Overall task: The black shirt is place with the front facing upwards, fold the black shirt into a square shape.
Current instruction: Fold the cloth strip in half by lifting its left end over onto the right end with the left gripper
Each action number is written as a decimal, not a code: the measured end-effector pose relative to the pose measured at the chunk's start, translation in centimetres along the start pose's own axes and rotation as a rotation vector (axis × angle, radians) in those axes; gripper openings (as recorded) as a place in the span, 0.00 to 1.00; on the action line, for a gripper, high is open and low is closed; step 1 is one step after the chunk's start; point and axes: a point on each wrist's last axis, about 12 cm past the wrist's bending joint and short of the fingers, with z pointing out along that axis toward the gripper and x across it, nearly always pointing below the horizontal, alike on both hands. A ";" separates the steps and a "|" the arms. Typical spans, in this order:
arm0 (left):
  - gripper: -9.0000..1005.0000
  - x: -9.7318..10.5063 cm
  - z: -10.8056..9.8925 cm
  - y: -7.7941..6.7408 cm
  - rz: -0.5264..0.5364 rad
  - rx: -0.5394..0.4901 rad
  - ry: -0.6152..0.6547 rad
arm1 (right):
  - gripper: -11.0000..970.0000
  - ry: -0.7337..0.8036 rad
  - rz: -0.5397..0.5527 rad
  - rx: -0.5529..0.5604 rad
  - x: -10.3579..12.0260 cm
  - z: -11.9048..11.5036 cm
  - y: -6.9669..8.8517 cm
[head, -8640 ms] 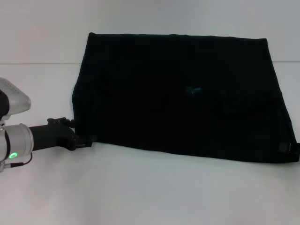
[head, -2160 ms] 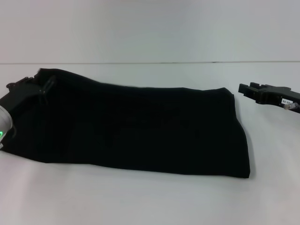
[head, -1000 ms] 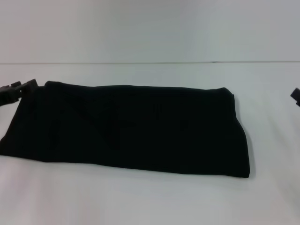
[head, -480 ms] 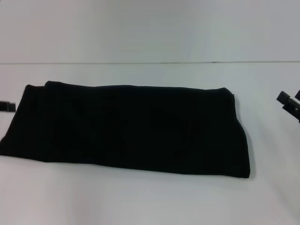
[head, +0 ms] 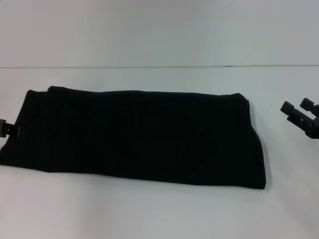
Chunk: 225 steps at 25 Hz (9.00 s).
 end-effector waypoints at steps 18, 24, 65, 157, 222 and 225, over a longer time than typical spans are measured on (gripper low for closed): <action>0.61 2.7 0.3 1.6 -0.083 -0.037 0.078 | 0.81 0.030 -0.020 -0.046 0.3 1.2 0.9; 0.61 3.2 0.4 1.9 -0.101 -0.042 0.080 | 0.81 0.037 -0.027 -0.057 0.4 1.5 1.1; 0.05 2.5 2.0 1.1 -0.066 -0.003 0.072 | 0.80 0.033 0.016 -0.068 1.2 1.0 1.6; 0.89 4.1 2.7 1.3 -0.304 0.177 -0.069 | 0.80 0.026 0.014 -0.089 2.2 0.7 2.3; 0.10 5.9 -0.6 2.3 -0.279 0.314 -0.344 | 0.80 -0.109 0.128 0.050 2.4 -3.8 0.5; 0.10 6.3 -1.1 2.3 -0.281 0.351 -0.392 | 0.80 -0.114 0.128 0.044 2.3 -3.8 0.6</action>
